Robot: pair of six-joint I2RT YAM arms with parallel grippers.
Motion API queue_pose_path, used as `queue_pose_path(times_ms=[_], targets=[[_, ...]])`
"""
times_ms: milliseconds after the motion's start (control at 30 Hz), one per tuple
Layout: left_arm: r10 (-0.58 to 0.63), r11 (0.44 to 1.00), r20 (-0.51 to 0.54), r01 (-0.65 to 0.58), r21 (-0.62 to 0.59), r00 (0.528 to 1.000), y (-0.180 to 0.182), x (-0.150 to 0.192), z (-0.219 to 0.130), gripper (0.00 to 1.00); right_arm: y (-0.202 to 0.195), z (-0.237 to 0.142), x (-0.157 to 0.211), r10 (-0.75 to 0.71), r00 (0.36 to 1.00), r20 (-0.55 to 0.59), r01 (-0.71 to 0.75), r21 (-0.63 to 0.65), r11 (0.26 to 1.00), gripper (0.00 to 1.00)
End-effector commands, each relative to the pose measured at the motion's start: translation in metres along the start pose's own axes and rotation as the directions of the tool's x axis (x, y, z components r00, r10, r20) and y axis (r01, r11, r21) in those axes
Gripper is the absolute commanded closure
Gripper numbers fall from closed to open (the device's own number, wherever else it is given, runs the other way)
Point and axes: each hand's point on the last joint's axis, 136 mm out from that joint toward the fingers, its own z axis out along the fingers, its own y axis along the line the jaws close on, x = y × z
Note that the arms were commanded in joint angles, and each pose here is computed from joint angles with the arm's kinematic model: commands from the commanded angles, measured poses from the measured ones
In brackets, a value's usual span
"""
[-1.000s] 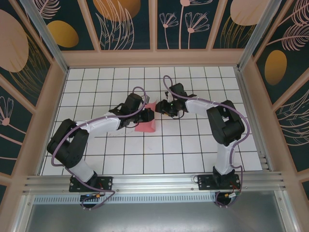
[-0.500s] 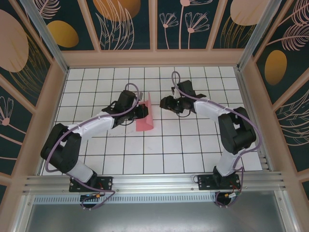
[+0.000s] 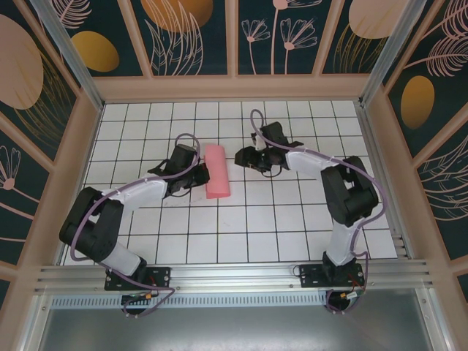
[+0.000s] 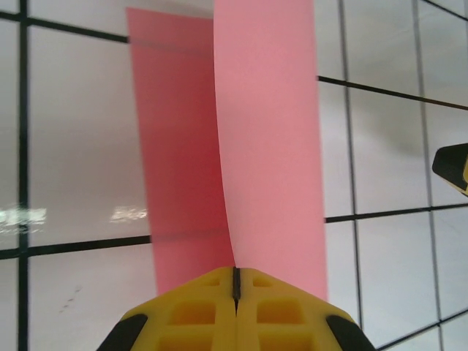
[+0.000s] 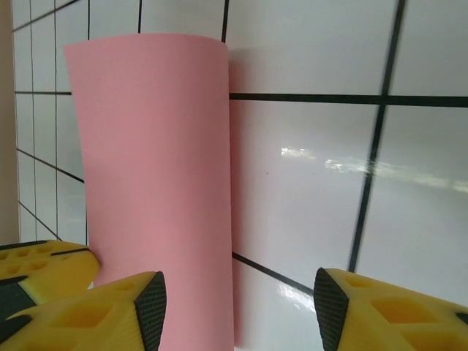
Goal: Fold a paper plane with a square sheet of paper (pick it up from the middle)
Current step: First fold the square sheet of paper in half at the center of the table.
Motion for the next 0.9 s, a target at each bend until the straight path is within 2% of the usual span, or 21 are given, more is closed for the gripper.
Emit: queue_pose_path(times_ms=[0, 233, 500, 867], targets=[[-0.06, 0.995, -0.002, 0.06, -0.079, 0.998, 0.022, 0.006, 0.006, 1.0, 0.017, 0.016, 0.001, -0.057, 0.997, -0.043, 0.056, -0.034, 0.998, 0.4], [-0.077, 0.992, -0.02, 0.074, -0.106, 0.997, 0.029, 0.01, 0.018, 1.0, 0.025, 0.05, 0.007, -0.084, 0.99, -0.113, 0.081, -0.03, 0.996, 0.37], [-0.081, 0.992, -0.032, 0.077, -0.104, 0.996, 0.029, 0.01, 0.026, 1.0, 0.03, 0.07, 0.014, -0.112, 0.978, -0.174, 0.107, -0.039, 0.993, 0.35], [-0.081, 0.992, -0.046, 0.075, -0.105, 0.996, 0.029, 0.009, 0.032, 1.0, 0.025, 0.081, 0.027, -0.132, 0.964, -0.233, 0.127, -0.037, 0.991, 0.41]])
